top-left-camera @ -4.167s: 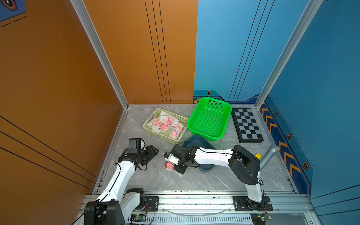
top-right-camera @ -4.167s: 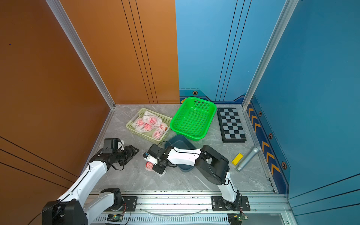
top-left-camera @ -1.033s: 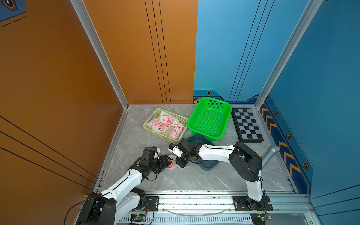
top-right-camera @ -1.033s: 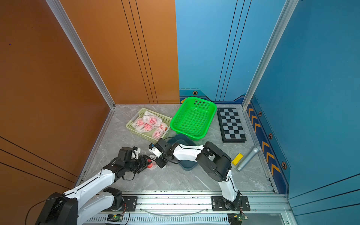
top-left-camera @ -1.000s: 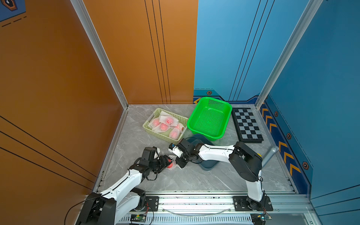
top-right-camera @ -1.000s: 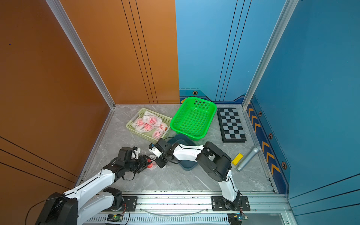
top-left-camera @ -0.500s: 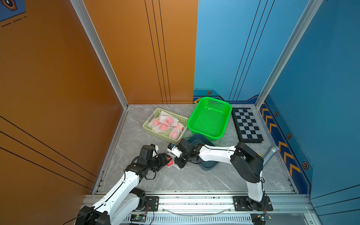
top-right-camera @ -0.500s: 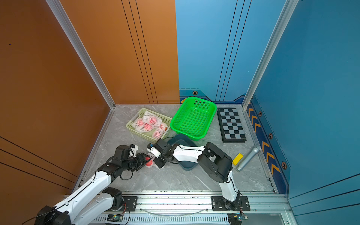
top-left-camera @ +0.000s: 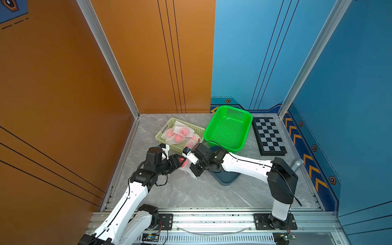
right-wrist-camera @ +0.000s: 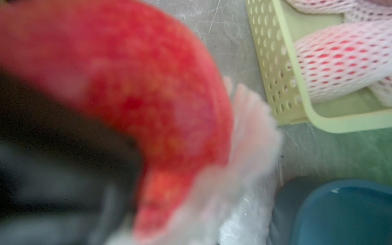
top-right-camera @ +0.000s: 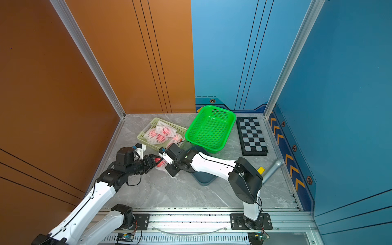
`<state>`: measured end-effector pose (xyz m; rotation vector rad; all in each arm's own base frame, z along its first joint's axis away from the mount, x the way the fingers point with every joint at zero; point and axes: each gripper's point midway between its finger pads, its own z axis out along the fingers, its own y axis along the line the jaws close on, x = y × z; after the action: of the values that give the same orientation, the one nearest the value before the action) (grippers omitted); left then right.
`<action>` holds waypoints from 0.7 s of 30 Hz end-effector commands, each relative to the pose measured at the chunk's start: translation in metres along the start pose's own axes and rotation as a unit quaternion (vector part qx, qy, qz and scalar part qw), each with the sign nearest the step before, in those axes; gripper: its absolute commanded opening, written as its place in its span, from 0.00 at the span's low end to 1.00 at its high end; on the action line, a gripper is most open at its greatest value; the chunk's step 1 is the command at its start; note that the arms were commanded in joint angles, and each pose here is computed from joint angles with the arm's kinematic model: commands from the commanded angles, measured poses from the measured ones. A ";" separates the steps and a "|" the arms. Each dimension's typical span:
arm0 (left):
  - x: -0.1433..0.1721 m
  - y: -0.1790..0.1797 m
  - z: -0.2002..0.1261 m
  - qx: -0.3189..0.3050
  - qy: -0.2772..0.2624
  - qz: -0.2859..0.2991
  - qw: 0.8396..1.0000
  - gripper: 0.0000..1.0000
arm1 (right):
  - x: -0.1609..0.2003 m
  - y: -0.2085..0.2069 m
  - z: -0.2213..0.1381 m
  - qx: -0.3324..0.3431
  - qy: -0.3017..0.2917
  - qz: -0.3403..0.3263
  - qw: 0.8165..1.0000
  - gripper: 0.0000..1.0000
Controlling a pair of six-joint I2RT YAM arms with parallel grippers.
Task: Remove foam nets from apples
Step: Remove the foam net from the apple.
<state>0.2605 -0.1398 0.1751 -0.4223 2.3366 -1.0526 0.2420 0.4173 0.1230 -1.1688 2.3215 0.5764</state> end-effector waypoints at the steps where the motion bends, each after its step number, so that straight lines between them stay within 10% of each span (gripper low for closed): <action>1: -0.015 -0.031 0.002 0.052 -0.003 0.029 0.998 0.47 | 0.005 -0.010 -0.024 0.029 0.014 0.011 0.999 0.00; 17: -0.024 -0.129 0.053 0.172 0.021 0.090 0.981 0.50 | 0.030 -0.076 -0.085 0.116 0.023 0.047 0.992 0.00; 21: -0.018 -0.136 0.079 0.183 0.031 0.088 0.979 0.50 | 0.047 -0.086 -0.089 0.123 0.028 0.058 0.990 0.13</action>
<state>0.3183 -0.2504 0.2222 -0.0867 2.2151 -1.3400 0.2778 0.3128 0.1707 -0.9279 2.3756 0.3578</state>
